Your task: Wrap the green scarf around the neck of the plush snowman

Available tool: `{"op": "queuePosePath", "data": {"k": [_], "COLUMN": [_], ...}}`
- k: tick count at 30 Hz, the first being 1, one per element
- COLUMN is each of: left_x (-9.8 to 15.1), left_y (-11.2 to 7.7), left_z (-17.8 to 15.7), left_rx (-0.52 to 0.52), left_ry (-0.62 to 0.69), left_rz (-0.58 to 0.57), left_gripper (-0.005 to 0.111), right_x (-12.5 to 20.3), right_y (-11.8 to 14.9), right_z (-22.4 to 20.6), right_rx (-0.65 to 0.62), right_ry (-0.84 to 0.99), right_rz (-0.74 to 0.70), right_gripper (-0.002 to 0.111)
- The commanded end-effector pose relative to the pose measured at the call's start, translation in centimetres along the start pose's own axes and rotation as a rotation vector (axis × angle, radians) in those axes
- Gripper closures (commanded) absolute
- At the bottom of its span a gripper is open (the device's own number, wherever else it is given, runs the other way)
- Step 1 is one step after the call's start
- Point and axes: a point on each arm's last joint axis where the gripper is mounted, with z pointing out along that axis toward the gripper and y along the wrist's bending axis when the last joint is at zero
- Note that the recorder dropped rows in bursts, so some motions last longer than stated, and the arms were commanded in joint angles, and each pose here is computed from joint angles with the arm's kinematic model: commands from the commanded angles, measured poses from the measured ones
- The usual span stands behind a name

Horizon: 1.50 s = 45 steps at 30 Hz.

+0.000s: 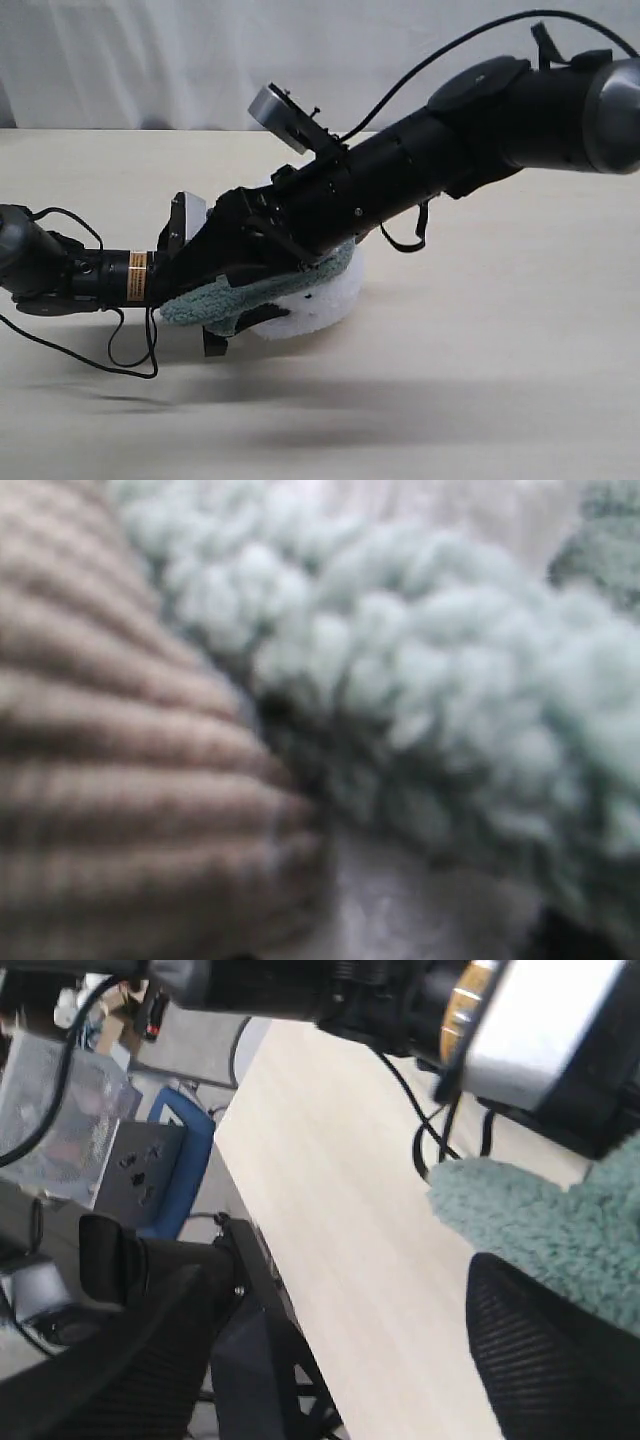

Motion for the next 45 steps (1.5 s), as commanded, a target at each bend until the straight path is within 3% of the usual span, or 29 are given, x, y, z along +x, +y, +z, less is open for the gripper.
{"op": "queuePosePath", "data": {"k": [1, 4, 6, 11, 16, 21, 27, 35, 42, 45], "left_x": [-0.3, -0.3, -0.3, -0.3, -0.3, -0.3, -0.4, -0.4, -0.4, -0.4], "left_y": [0.0, 0.0, 0.1, 0.1, 0.1, 0.1, 0.1, 0.1, 0.1, 0.2], "left_z": [0.2, 0.2, 0.2, 0.2, 0.2, 0.2, 0.2, 0.2, 0.2, 0.2], "left_rx": [0.002, 0.000, -0.004, -0.006, -0.006, -0.004, -0.013, -0.013, -0.013, -0.021], "left_ry": [-0.027, -0.027, -0.028, -0.029, -0.029, -0.028, -0.031, -0.031, -0.031, -0.033], "left_rz": [-0.013, -0.013, -0.015, -0.016, -0.016, -0.015, -0.019, -0.019, -0.019, -0.022], "left_gripper": [0.107, 0.107, 0.107, 0.107, 0.107, 0.107, 0.107, 0.107, 0.107, 0.107], "right_x": [-0.4, 0.2, 1.4, 2.9, 4.7, 3.3, 2.9, 3.5, 3.8, 4.3], "right_y": [0.7, 0.2, 0.8, 2.5, 2.1, 1.0, -0.1, -2.1, -1.5, -0.9], "right_z": [-0.9, -0.6, 1.1, 4.9, 7.2, 6.5, 6.6, 8.3, 7.9, 7.4], "right_rx": [0.048, 0.140, 0.277, 0.551, 0.581, 0.600, 0.610, 0.631, 0.628, 0.622], "right_ry": [0.064, 0.126, 0.221, 0.191, 0.090, -0.054, -0.088, -0.048, 0.041, 0.148], "right_rz": [-0.034, 0.023, -0.004, -0.077, -0.108, -0.110, -0.085, -0.074, -0.135, -0.159], "right_gripper": [0.041, 0.041, 0.041, 0.041, 0.041, 0.041, 0.042, 0.072, 0.104, 0.104]}}
